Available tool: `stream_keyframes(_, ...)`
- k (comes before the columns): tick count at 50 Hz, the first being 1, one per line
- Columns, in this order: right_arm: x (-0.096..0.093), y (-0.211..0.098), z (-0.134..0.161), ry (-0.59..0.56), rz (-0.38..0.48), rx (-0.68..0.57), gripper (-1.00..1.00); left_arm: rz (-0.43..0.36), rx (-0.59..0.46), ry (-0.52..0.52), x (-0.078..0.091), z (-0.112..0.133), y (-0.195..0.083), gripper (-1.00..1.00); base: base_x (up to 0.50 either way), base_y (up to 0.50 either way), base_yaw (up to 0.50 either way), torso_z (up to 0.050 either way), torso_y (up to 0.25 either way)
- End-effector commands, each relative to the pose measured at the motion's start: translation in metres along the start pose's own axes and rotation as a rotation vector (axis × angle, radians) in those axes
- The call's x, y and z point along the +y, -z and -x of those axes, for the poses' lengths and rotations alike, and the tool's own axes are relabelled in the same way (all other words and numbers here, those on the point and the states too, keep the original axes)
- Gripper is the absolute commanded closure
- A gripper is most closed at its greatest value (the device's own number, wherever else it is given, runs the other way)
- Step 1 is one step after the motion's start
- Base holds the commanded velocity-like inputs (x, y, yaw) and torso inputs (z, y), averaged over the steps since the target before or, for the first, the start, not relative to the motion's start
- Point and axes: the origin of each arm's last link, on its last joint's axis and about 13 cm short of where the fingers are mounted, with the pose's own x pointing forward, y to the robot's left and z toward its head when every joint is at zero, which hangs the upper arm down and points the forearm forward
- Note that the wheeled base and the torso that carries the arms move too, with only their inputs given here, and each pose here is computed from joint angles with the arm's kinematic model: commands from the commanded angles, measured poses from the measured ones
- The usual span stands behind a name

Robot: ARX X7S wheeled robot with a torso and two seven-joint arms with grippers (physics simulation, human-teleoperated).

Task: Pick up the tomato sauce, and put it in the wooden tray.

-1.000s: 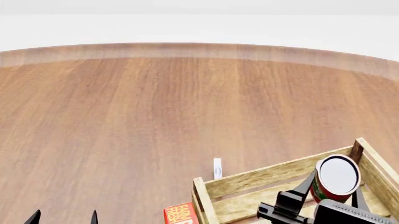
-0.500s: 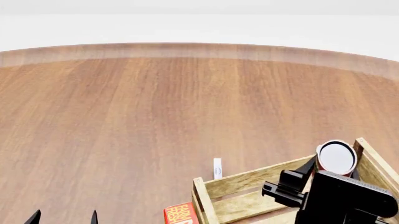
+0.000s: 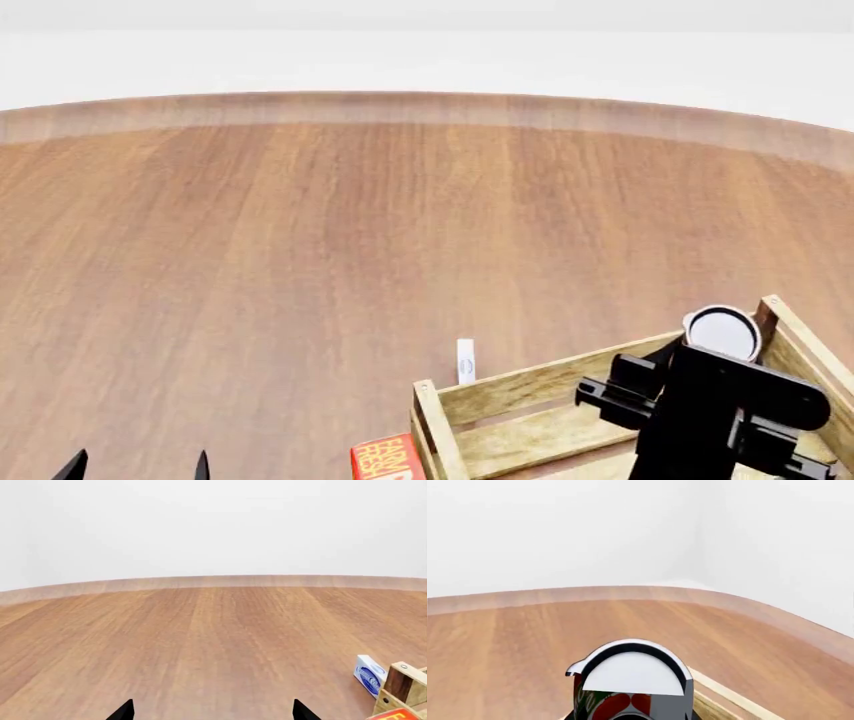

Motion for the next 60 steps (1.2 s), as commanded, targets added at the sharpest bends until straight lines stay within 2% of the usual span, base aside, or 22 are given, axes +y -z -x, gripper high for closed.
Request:
stream_keyframes(1,0.003,0.01,-0.015,0.005,0.029,0.025,1.0,-0.001,0.0,0.001,0.0,0.0,-0.001,-1.0,0.0,0.0,0.0,0.0,0.0)
stream_keyframes(27,0.006,0.029,-0.022,-0.016,0.037,0.09,1.0,-0.001,0.001,0.0,0.0,-0.001,0.0,-1.0,0.0,0.0,0.0,0.0,0.0)
stream_keyframes(51,0.007,0.048,-0.023,-0.023,0.087,0.139,1.0,-0.001,-0.001,0.0,0.0,0.0,0.001,-1.0,0.0,0.0,0.0,0.0,0.0)
stream_keyframes(60,0.007,0.049,-0.025,-0.037,0.06,0.18,1.0,-0.001,-0.001,0.0,0.0,0.0,0.001,-1.0,0.0,0.0,0.0,0.0,0.001)
